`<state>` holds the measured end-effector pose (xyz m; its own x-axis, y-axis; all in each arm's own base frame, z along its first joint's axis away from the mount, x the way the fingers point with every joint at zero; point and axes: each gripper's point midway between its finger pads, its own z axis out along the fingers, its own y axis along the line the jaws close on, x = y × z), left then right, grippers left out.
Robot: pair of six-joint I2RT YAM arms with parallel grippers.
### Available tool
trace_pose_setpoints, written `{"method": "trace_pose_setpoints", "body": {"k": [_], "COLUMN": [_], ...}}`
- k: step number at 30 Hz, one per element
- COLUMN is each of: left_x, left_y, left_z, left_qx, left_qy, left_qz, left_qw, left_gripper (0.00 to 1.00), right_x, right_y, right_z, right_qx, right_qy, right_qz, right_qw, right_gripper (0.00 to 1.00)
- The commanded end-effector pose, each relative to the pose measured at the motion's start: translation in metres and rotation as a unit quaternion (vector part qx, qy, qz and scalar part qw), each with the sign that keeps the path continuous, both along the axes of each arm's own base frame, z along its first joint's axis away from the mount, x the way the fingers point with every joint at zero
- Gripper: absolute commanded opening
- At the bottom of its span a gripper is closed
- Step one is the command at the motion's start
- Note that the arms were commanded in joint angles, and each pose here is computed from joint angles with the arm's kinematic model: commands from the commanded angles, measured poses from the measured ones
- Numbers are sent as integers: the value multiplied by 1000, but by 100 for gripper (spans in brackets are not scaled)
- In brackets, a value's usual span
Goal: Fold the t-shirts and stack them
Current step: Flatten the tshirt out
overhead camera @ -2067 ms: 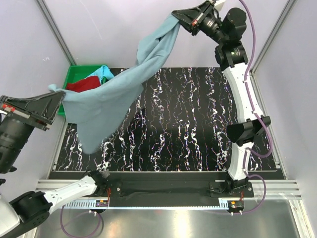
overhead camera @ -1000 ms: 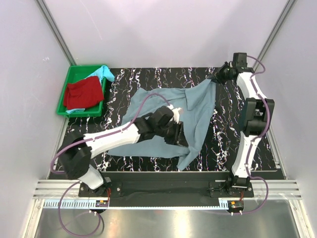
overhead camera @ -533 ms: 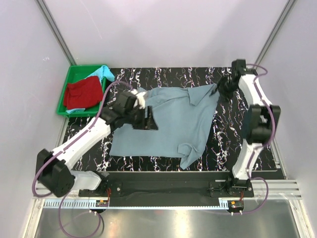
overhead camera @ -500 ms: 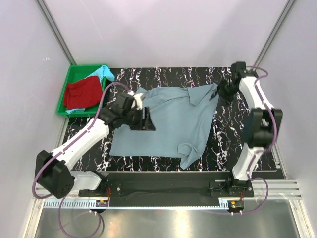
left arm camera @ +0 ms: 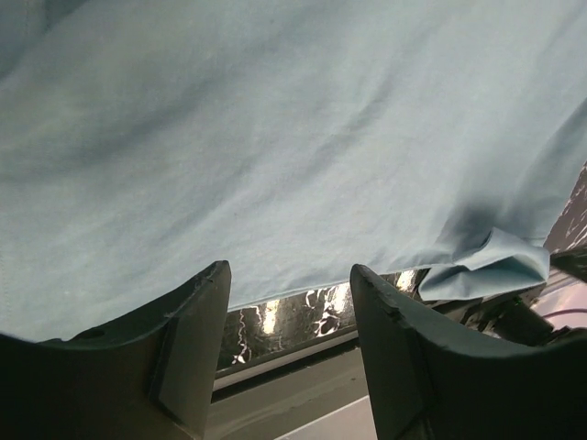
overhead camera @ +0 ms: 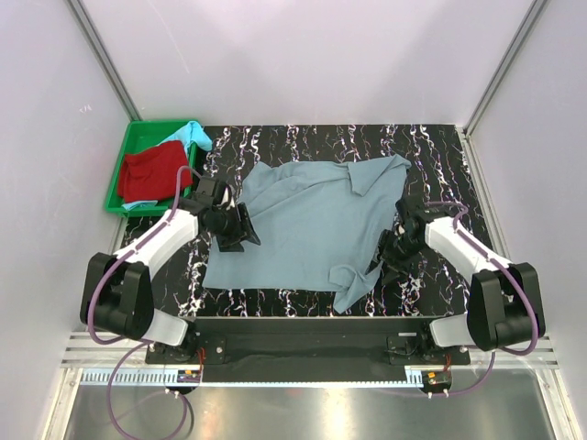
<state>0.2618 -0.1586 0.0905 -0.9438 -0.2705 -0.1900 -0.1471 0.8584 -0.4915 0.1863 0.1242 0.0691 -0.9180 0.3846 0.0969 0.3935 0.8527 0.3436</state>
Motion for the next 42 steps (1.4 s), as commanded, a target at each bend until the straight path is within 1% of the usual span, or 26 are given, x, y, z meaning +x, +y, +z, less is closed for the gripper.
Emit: {"method": "trace_pose_setpoints", "body": {"k": [1,2,5,7,11,13,14,15,16,17,19,20,22,23,25,26,28,29,30,31,32,33,37,38,40,42], "left_x": [7,7,8,7,9,11,12,11,14,16,20,20,19,16,11,9,8,8,9,9,10,9,5,4,2,1], "left_y": [1,2,5,5,8,10,12,13,12,13,17,19,24,25,25,24,25,26,26,26,25,22,18,18,16,15], "left_z": [-2,-2,-5,-6,2,5,6,6,10,11,12,12,15,15,16,16,16,16,15,16,16,16,15,15,18,18], "left_qx": [-5,-3,1,-2,3,5,9,9,9,12,26,33,42,42,37,34,33,34,35,31,28,21,10,10,4,-1], "left_qy": [4,5,13,19,-1,-11,-17,-12,-22,-28,-44,-50,-63,-66,-69,-69,-69,-70,-69,-69,-70,-67,-63,-63,-68,-67], "left_qz": [42,52,74,76,75,71,63,59,50,44,32,28,24,24,23,20,14,14,14,13,10,4,-12,-14,-23,-26], "left_qw": [999,999,997,997,997,997,998,998,998,999,998,998,997,997,997,997,997,997,997,997,997,998,998,998,997,997], "left_gripper": [59,59,60,60,60,60,60,60,60,60,59,59,59,60,60,60,60,59,59,59,59,59,59,59,58,58], "right_x": [15,10,11,18,18,21,24,17,18,25,29,39,45,58,73,92,107,132,124,129,133,135,121,108,102,90], "right_y": [6,6,13,16,2,-6,-10,-17,-22,-24,-32,-32,-39,-29,-11,8,42,69,90,97,100,97,62,52,42,40], "right_z": [5,1,-11,-18,-39,-40,-37,-36,-33,-23,-15,-1,10,23,32,34,35,37,38,39,39,41,48,47,43,33], "right_qx": [18,18,41,49,23,16,14,-1,-8,-10,-34,-40,-86,-93,-84,-83,-69,-60,-59,-58,-55,-47,-73,-74,-63,-36], "right_qy": [-32,-19,-16,-29,-19,-18,-23,-10,-13,-41,-62,-93,-106,-123,-132,-135,-129,-135,-119,-103,-86,-86,-115,-111,-108,-105], "right_qz": [-40,-55,-73,-84,-104,-119,-124,-133,-139,-131,-125,-99,-70,-34,4,33,80,115,156,152,148,141,126,121,96,80], "right_qw": [999,998,996,995,994,993,992,991,990,991,990,990,988,987,988,987,986,982,979,981,984,985,983,984,987,991], "right_gripper": [59,60,61,61,57,44,32,18,16,11,0,0,0,0,0,3,6,10,26,36,44,56,71,71,72,72]}}
